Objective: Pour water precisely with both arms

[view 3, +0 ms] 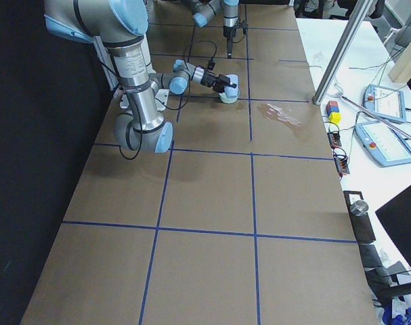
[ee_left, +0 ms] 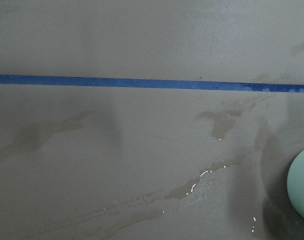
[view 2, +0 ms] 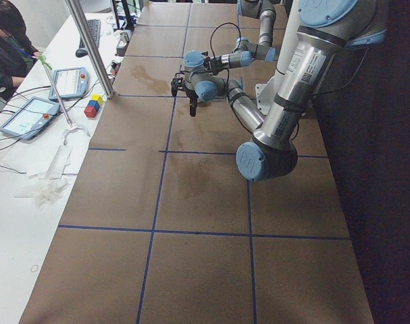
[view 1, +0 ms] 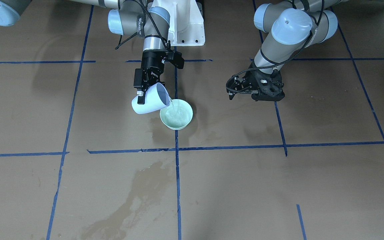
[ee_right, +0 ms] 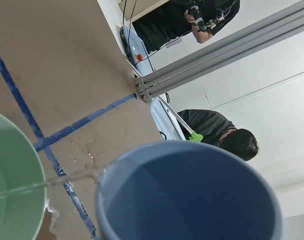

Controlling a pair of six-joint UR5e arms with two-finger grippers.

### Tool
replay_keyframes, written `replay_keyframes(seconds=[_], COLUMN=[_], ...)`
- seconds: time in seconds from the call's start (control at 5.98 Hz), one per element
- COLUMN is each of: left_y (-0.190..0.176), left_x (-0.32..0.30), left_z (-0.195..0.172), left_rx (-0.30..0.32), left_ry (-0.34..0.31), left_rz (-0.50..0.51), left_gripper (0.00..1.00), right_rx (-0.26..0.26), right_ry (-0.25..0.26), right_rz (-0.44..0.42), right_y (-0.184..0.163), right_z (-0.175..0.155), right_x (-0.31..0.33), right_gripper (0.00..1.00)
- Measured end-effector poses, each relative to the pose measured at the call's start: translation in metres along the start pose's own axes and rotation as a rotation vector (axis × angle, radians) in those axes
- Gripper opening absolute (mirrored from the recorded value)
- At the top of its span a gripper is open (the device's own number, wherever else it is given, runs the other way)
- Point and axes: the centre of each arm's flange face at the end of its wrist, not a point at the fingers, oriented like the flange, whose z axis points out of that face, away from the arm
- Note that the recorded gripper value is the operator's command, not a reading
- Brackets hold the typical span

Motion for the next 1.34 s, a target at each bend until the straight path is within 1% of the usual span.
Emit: replay_keyframes(seconds=[1.0,1.17,1.34], left_y=[0.0001,0.0001,0.0003], left_x=[0.0005,0.0009,0.0012], left_z=[-0.0006,-0.0009,-0.0009], left_rx=[0.001,0.001,0.001], left_ry=[0.001,0.002,0.002], left_rz=[-0.002,-0.002,-0.001], left_gripper=[1.0,1.0,1.0], right_rx=[0.001,0.001,0.005], right_ry=[0.0,0.0,-0.007], right_rz=[0.017,0.025,0.057], right_y=[-0.0042,-0.0047,-0.0056], right_z=[0.0012,0.002,0.0024], right_x=[0.0046,0.006,0.008], right_gripper=[0.02,0.01,0.0])
